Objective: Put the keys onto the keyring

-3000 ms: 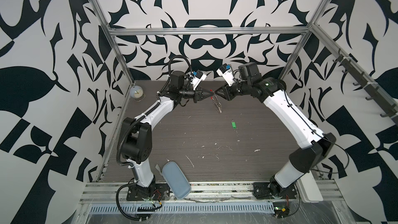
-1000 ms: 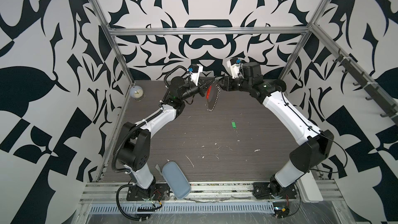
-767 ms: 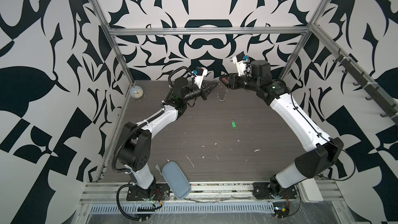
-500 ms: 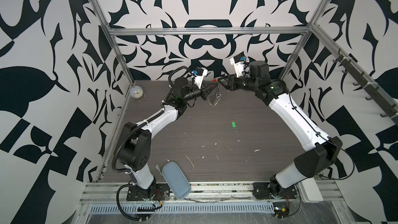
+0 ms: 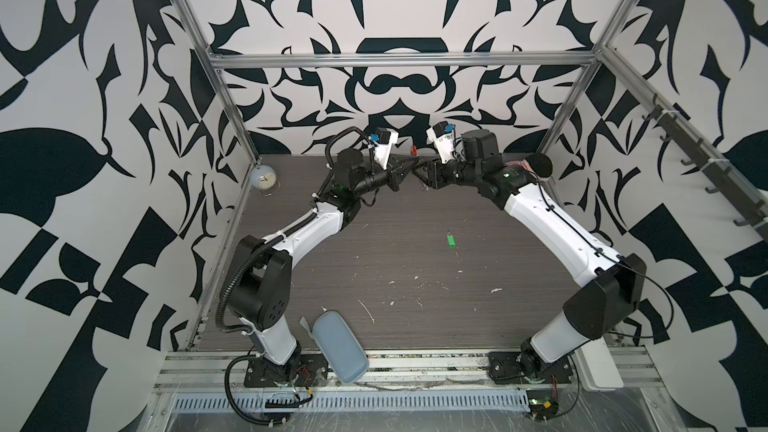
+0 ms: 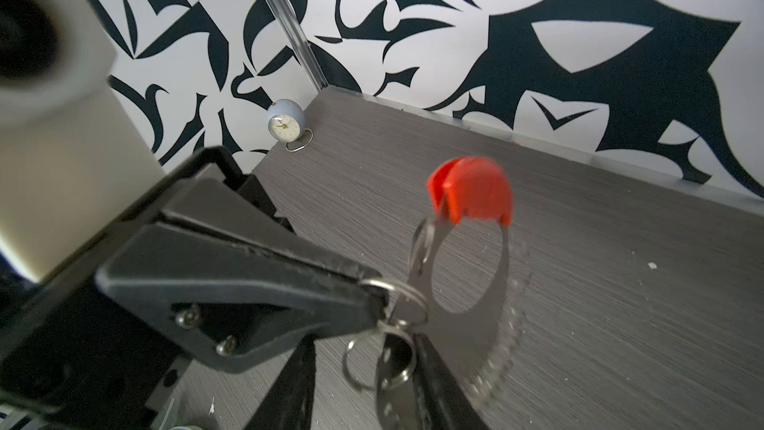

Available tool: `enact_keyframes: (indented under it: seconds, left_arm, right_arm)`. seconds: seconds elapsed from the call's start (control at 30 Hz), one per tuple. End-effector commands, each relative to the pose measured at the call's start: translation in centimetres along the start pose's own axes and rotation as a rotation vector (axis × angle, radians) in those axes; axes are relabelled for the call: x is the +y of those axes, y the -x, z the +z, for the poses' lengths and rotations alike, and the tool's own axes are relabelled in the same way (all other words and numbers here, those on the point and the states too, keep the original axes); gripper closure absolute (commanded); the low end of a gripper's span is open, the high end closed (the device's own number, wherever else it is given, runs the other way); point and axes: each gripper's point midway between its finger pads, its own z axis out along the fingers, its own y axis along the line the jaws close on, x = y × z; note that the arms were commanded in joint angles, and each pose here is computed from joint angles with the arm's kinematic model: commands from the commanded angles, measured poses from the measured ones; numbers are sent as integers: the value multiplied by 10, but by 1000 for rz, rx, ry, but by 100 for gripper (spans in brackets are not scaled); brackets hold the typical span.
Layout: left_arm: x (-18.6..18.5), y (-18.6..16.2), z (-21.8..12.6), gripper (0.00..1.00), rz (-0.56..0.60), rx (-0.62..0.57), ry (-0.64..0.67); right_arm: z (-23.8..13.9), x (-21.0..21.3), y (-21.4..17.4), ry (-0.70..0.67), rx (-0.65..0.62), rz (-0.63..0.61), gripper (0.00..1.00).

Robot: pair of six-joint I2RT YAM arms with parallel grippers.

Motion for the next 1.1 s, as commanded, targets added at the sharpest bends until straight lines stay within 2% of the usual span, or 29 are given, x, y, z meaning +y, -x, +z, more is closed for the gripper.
enact_keyframes:
  seconds: [0.0,0.13,0.5,0.63,0.7,0.8,0.83,0.87,1.0,1.07]
  left_arm:
    - [-15,52,-10,100,46,-135,7]
    - [-13,59,-13,100,9,-203,17]
    - [-13,59,-14,100,-23,-293,-6]
    - [-13,57,-12,100,-52,-312,-22]
    - [-14,56,-10,100,-54,-313,-28]
    - [-15,56,-8,100,-63,-319,-30]
    - [-16,56,-8,100,-68,-324,-31]
    - [-16,56,-8,100,-71,-326,-33]
    - [-15,53,-8,100,-75,-333,-19]
    - [-14,52,-8,100,-77,-349,-4]
  right_arm:
    - [-2,3,9,-13,-48,-38,73]
    - [0,6,13,-9,-69,-46,86]
    - [-3,3,27,-40,-139,-52,89]
    - [-10,3,36,-55,-191,-53,68]
    - [-11,3,39,-59,-202,-57,64]
    - [-8,2,44,-59,-210,-59,62]
    - [-6,2,45,-57,-211,-58,64]
    - [-4,2,47,-56,-217,-57,69]
    - [-2,7,50,-26,-222,-41,95]
    - [-2,12,51,-10,-231,-39,100]
